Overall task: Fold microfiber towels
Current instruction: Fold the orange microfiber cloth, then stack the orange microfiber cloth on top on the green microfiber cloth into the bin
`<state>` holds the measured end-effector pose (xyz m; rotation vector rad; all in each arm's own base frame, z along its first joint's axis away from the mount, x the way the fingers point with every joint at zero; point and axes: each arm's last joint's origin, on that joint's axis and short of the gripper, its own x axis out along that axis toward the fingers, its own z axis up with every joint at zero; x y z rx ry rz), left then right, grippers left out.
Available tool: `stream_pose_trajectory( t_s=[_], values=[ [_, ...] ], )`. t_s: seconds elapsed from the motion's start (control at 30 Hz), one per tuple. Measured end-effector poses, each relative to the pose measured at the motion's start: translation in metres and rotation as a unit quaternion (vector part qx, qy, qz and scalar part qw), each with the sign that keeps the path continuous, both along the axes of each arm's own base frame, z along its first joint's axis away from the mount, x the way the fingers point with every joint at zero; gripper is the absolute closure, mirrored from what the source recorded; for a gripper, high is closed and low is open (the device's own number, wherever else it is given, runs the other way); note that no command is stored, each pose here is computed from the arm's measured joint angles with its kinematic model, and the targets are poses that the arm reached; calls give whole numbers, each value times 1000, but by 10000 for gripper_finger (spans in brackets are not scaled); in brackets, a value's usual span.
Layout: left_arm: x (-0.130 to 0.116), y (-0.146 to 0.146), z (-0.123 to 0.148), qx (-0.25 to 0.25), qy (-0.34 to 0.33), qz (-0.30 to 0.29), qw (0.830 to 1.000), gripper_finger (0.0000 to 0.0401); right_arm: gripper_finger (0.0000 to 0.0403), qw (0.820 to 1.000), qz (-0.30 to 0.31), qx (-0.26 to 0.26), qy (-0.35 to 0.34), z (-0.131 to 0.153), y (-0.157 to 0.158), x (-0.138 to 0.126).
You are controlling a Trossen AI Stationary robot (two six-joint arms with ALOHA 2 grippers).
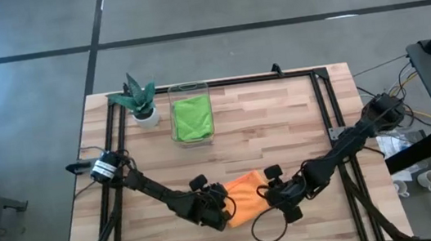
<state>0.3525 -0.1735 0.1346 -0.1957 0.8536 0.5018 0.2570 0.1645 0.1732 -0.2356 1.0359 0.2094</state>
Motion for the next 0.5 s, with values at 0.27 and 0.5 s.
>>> stream_pose_trajectory(
  t_s=[0.27,0.5],
  values=[
    [0,-1,0,-11,3,-5,1000,292,354,999,-13,4,30,-18,-4,-3],
    [-2,0,-1,-12,7,-6,1000,292,394,999,-29,10,-19,-16,-2,0]
  ],
)
